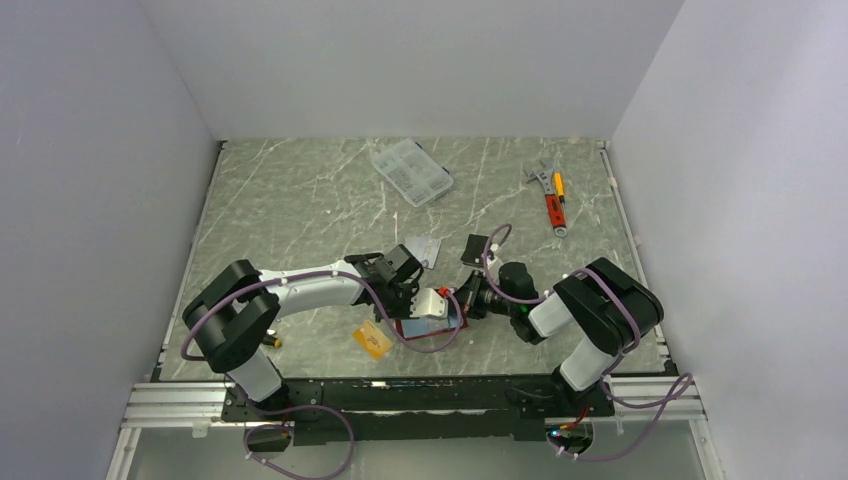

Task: Put the credit cards into the card holder

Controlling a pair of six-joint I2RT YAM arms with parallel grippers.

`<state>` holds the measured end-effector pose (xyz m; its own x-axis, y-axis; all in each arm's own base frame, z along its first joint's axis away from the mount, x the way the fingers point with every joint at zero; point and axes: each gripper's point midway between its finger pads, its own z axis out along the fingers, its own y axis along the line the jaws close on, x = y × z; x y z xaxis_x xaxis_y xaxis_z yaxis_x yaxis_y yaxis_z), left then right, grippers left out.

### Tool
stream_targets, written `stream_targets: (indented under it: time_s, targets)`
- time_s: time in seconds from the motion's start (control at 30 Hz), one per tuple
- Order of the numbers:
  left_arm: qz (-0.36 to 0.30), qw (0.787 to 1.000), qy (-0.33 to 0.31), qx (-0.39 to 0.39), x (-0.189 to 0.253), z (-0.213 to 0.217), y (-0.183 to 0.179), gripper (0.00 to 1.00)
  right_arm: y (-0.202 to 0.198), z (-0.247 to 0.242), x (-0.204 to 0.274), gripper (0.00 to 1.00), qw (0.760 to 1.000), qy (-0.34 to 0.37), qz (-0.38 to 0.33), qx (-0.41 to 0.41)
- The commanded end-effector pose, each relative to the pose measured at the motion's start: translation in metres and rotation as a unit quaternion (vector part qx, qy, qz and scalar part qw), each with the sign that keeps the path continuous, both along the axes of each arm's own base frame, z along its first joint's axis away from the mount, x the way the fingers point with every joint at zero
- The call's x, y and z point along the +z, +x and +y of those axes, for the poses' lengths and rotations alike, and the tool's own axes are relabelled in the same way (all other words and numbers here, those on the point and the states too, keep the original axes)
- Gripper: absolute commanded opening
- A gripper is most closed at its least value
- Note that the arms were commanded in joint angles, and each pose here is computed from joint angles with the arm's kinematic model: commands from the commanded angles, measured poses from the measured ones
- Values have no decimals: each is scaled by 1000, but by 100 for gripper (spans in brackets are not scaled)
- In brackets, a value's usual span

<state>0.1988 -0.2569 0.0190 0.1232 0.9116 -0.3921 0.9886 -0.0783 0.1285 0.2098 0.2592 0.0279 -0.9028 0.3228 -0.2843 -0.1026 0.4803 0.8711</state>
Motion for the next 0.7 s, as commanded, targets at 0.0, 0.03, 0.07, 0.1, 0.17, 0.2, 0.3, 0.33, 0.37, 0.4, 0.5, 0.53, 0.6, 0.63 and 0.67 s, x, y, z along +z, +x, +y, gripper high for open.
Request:
stream_targets:
  time_s: [0.0,0.03,0.07,0.1,0.17,0.2,0.3,0.33,0.37,0.4,0.5,0.53,0.6,0.63,0.67]
  targets:
    - [41,999,21,-18,-14,4,-20,2,-3,4,-3,0,1000,-3,-3,21]
    - [42,999,21,-19,-14,4,-20,2,-2,5,-3,0,1000,-5,-4,22]
    - [42,999,21,-19,-15,4,-20,2,-1,5,-4,0,1000,-7,-4,23]
    - [42,999,21,-18,-14,4,-20,2,1,6,-4,0,1000,-8,-5,25]
    - [43,999,20,-19,-14,4,-21,2,2,7,-5,0,1000,-7,-4,27]
    - [44,999,21,-18,-15,4,-21,1,2,8,-5,0,1000,-6,-4,26]
    - [44,999,22,-19,-15,4,-21,1,4,8,-3,0,1000,-7,-9,28]
    - [44,999,23,-18,-15,5,-21,1,4,9,-4,0,999,-9,-9,30]
    - [44,999,22,-19,-15,4,-21,1,5,9,-3,0,999,-9,-10,33]
    - [44,999,23,-19,-15,4,-21,1,5,11,-2,0,999,-7,-12,36]
    - [43,999,22,-19,-14,3,-20,1,3,14,-3,0,999,0,-8,47]
    - [43,999,22,-19,-14,3,-21,1,1,13,-3,0,999,1,-6,48]
    - [43,999,24,-18,-14,4,-21,0,-3,11,-4,0,999,0,-3,48]
    - [42,999,25,-19,-15,5,-21,0,-4,10,-4,0,999,-3,-2,46]
    - [41,999,26,-19,-15,5,-20,0,-6,8,-5,0,999,-6,-1,45]
